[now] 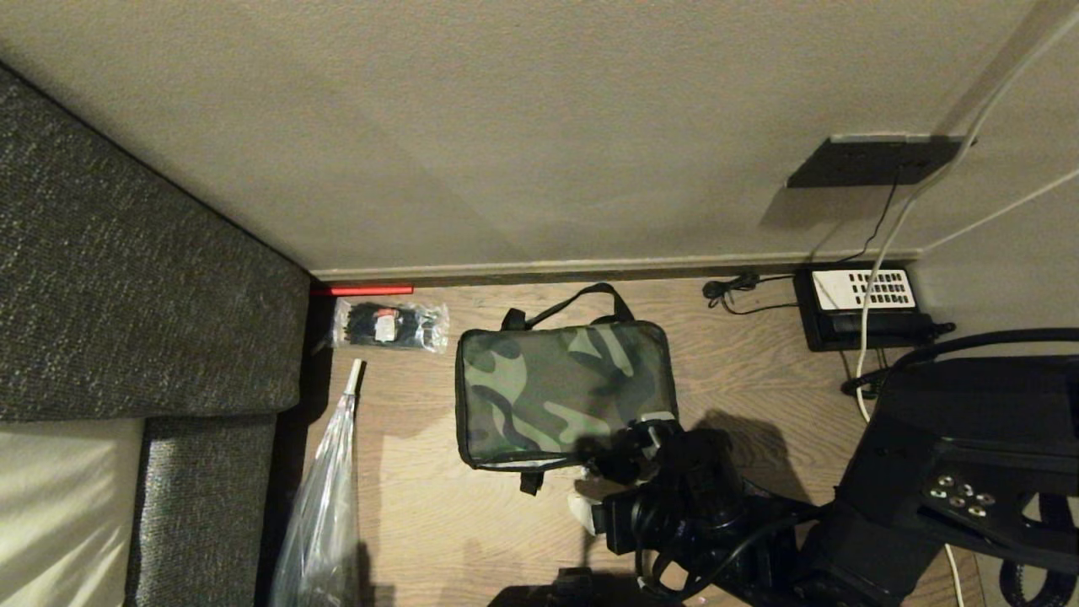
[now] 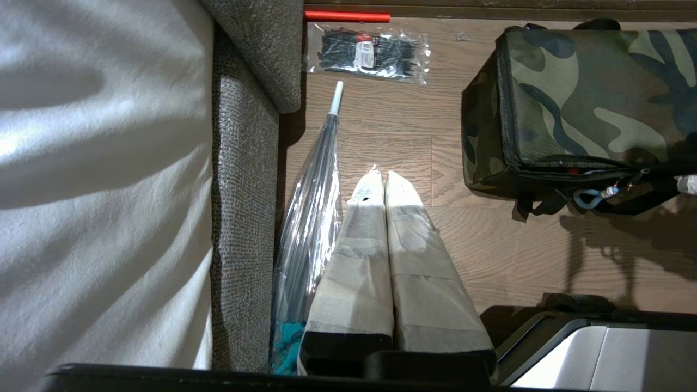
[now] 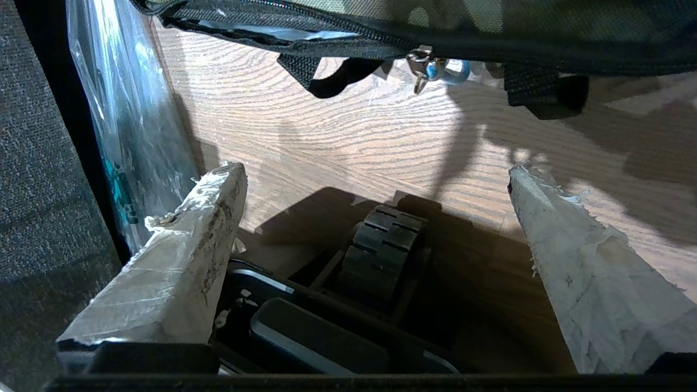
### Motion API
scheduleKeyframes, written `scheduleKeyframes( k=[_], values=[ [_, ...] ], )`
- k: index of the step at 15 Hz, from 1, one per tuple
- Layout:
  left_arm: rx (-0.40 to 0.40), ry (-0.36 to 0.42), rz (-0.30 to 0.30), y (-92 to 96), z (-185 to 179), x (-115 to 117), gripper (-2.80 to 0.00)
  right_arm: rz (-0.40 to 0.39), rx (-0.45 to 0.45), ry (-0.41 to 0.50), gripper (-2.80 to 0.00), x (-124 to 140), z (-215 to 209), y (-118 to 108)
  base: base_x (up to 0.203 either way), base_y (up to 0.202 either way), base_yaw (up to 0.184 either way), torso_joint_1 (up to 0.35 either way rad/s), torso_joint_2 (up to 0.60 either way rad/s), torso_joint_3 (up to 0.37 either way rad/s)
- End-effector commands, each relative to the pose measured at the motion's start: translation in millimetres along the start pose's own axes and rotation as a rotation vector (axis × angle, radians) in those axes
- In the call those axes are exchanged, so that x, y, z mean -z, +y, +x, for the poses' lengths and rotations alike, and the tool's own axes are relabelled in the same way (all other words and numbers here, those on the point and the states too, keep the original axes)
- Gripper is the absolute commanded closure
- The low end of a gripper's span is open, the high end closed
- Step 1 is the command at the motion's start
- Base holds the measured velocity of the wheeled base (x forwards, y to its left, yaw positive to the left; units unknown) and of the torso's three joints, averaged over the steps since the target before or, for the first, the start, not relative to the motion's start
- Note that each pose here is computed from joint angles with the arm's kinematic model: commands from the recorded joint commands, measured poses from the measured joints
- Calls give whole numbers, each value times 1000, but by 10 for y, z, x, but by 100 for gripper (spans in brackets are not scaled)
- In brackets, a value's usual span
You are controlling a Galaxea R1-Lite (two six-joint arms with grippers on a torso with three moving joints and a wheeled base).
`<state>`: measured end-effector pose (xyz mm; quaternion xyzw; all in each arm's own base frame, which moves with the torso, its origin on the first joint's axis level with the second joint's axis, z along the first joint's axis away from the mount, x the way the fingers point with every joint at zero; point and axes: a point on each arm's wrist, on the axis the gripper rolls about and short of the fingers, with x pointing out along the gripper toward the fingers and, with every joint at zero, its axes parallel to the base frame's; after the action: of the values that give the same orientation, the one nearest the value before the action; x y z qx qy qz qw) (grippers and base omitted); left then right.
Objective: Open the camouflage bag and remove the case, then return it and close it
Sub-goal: Open the top of the storage box
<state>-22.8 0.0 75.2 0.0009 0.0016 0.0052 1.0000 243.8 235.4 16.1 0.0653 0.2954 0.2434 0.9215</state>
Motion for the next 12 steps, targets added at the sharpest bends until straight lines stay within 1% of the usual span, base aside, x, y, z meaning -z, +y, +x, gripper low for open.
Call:
scheduleKeyframes(
  k=[1,5,12],
  values=[
    [-2,1,-3,0,1,9,0,-7,-2,-3,-280,0,-20,2,0,0,0,0,0,0],
    [0,5,-4,0,2,12,0,-17,-11,6,-280,33,-24,44,0,0,0,0,0,0],
    [0,4,-11,0,2,10,0,-20,-13,8,-280,37,-16,49,0,0,0,0,0,0]
  ],
)
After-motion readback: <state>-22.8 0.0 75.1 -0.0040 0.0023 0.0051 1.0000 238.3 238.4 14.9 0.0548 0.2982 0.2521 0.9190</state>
